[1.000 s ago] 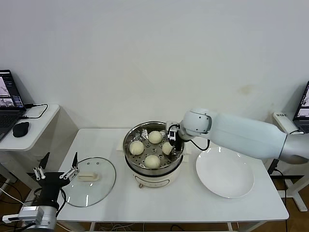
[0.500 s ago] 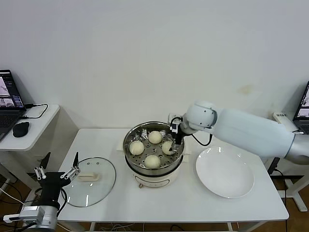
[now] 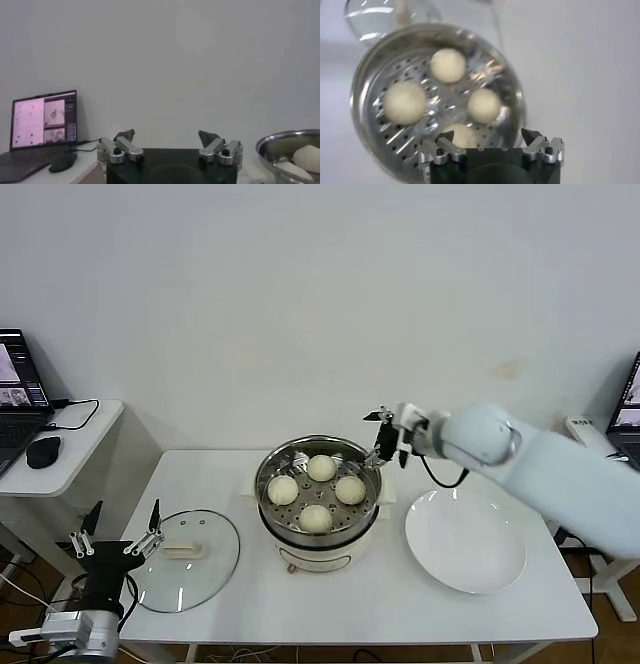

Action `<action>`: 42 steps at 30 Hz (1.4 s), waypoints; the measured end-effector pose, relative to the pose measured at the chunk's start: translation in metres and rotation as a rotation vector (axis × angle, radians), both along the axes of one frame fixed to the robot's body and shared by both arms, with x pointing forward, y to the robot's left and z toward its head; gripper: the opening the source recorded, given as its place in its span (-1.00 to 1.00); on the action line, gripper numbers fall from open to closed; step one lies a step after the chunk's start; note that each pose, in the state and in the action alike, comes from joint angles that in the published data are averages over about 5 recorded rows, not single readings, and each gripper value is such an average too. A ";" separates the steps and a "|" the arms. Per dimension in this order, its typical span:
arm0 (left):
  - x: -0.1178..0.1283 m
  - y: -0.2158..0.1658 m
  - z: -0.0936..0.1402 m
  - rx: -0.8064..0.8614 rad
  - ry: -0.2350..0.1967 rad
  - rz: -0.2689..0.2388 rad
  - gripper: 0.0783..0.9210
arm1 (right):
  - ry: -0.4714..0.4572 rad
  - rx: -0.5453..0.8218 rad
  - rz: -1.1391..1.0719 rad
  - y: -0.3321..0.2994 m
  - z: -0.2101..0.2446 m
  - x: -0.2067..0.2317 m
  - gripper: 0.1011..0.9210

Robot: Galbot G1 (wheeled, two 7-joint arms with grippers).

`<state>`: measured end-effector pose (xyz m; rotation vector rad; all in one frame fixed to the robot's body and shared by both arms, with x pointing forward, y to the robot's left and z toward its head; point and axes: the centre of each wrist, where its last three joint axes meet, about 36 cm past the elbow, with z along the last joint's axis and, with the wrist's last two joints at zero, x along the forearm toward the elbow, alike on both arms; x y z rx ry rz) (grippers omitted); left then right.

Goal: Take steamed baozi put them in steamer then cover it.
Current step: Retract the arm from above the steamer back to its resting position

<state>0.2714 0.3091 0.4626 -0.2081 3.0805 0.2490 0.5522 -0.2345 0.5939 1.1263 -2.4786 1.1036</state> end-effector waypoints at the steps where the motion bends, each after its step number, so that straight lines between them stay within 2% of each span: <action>1: 0.000 0.000 -0.001 0.000 -0.001 -0.001 0.77 | -0.032 0.044 -0.013 -0.005 -0.009 -0.004 0.76; 7: 0.001 -0.002 -0.012 -0.005 -0.010 0.001 0.77 | -0.214 0.321 -0.079 -0.029 -0.061 -0.028 0.76; 13: 0.005 -0.003 -0.030 0.026 -0.021 0.012 0.77 | -0.331 0.579 -0.209 -0.056 -0.121 -0.059 0.76; 17: 0.011 0.004 -0.045 0.132 -0.022 0.023 0.77 | -0.370 0.689 -0.357 -0.077 -0.163 -0.095 0.76; 21: 0.018 0.020 -0.063 0.334 -0.014 0.032 0.77 | -0.394 0.745 -0.513 -0.092 -0.200 -0.138 0.76; 24: 0.019 0.035 -0.078 0.545 0.018 0.015 0.77 | -0.409 0.755 -0.615 -0.100 -0.220 -0.170 0.76; 33: 0.012 0.072 -0.111 1.157 0.157 -0.095 0.77 | -0.479 0.713 -0.832 -0.125 -0.250 -0.238 0.76; 38: 0.014 0.082 -0.126 1.367 0.214 -0.153 0.77 | -0.528 0.699 -0.905 -0.135 -0.252 -0.256 0.76; 42: 0.019 0.086 -0.136 1.461 0.240 -0.191 0.77 | -0.554 0.688 -0.945 -0.141 -0.253 -0.267 0.76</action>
